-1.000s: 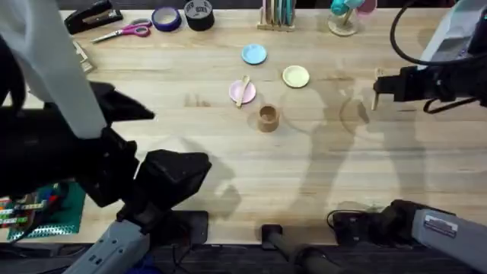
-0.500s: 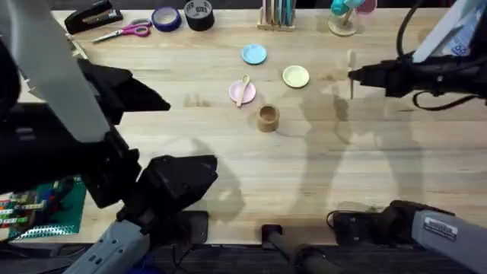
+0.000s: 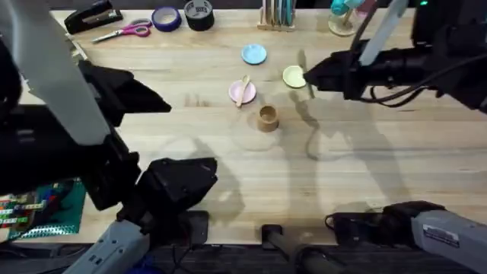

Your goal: Pick up a utensil and set it on the pink plate, then put the other utensil in the container.

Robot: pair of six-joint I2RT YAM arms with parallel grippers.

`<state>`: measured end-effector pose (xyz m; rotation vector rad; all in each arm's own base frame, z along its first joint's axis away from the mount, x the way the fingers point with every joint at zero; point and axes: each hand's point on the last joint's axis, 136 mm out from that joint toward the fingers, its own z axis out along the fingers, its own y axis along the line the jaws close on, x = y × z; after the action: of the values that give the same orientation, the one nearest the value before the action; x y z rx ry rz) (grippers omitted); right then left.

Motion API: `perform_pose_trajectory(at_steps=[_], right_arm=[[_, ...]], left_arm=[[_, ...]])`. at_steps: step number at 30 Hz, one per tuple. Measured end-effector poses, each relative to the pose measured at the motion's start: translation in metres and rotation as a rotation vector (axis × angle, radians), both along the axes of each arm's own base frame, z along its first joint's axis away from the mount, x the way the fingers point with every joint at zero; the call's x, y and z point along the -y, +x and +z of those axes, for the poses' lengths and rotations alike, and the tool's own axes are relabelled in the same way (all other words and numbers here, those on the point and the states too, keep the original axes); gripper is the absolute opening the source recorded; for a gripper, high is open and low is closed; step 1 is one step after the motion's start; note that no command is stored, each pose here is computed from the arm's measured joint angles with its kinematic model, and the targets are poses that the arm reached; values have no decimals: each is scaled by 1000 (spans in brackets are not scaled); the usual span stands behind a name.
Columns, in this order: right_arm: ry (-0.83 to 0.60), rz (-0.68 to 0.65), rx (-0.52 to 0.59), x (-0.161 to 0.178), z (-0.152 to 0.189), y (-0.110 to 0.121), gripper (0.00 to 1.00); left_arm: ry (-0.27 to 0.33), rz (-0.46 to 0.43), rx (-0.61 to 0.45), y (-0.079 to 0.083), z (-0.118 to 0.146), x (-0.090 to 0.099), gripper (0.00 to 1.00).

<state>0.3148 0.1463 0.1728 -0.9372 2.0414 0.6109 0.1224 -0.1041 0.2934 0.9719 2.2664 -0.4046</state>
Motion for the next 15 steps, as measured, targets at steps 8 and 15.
perform_pose_trajectory(at_steps=[8,15], right_arm=[[-14,32,49,-29,6,0,30],[27,-4,36,-30,13,3,33]], left_arm=[[25,-2,-67,-13,-10,-5,994],[38,5,-73,-14,-12,-7,995]])
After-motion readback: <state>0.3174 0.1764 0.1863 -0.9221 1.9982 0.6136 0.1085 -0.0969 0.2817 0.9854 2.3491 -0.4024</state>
